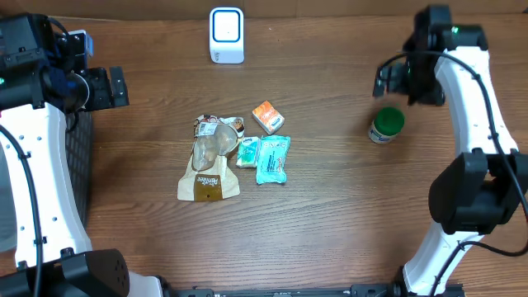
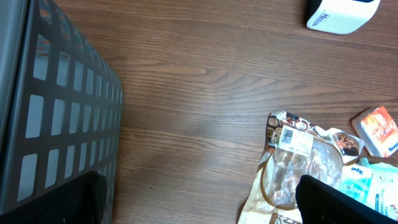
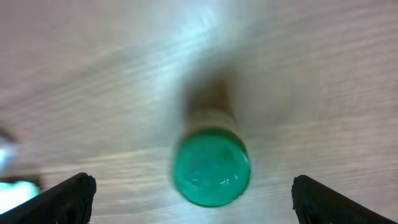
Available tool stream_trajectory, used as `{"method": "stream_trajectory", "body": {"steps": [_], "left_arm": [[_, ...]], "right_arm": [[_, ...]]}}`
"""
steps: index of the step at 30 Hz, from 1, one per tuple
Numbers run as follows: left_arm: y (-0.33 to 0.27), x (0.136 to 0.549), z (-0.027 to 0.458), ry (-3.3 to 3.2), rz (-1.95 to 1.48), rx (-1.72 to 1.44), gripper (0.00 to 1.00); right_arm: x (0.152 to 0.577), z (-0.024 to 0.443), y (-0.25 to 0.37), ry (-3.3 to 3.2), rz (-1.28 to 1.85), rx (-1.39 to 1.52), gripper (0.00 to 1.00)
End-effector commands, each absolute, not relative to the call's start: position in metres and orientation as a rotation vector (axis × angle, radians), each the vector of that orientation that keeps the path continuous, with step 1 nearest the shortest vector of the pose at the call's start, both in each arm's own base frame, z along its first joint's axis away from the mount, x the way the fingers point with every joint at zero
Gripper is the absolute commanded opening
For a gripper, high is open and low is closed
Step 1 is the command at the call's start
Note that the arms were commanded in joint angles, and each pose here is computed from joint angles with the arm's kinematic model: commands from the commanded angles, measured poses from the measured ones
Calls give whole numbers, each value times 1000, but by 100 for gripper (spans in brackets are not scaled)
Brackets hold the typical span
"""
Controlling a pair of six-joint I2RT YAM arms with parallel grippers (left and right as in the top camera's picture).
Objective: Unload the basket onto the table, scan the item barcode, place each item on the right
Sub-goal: 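Release the jar and move the right gripper toward the orange box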
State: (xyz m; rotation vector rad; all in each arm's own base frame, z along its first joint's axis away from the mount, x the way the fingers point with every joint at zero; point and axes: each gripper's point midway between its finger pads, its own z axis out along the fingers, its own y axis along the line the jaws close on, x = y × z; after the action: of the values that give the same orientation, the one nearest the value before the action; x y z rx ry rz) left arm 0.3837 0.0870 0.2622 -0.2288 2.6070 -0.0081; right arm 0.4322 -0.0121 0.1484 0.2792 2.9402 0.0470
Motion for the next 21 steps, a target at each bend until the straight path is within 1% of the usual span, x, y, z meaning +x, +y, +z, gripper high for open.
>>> {"method": "stream_trajectory", "body": {"steps": [1, 5, 7, 8, 11, 13, 15, 19, 21], "left_arm": [[89, 385, 266, 2599, 5, -199, 99], [89, 385, 266, 2599, 5, -199, 100], [89, 385, 266, 2599, 5, -199, 100], [89, 385, 266, 2599, 5, -199, 99], [89, 385, 266, 2599, 5, -199, 100], [89, 385, 266, 2599, 5, -199, 100], [89, 385, 266, 2599, 5, -199, 99], [89, 385, 266, 2599, 5, -199, 99], [89, 385, 266, 2599, 5, -199, 100]], "right_arm": [[456, 187, 27, 2817, 191, 175, 100], [478, 204, 95, 2680, 533, 2, 100], [481, 202, 117, 2648, 594, -60, 100], [483, 199, 126, 2638, 601, -84, 95], [485, 187, 151, 2625, 632, -98, 89], [483, 176, 170, 2621, 655, -113, 80], [480, 164, 187, 2620, 671, -144, 75], [471, 136, 217, 2656, 687, -205, 72], [467, 121, 229, 2683, 690, -234, 68]]}}
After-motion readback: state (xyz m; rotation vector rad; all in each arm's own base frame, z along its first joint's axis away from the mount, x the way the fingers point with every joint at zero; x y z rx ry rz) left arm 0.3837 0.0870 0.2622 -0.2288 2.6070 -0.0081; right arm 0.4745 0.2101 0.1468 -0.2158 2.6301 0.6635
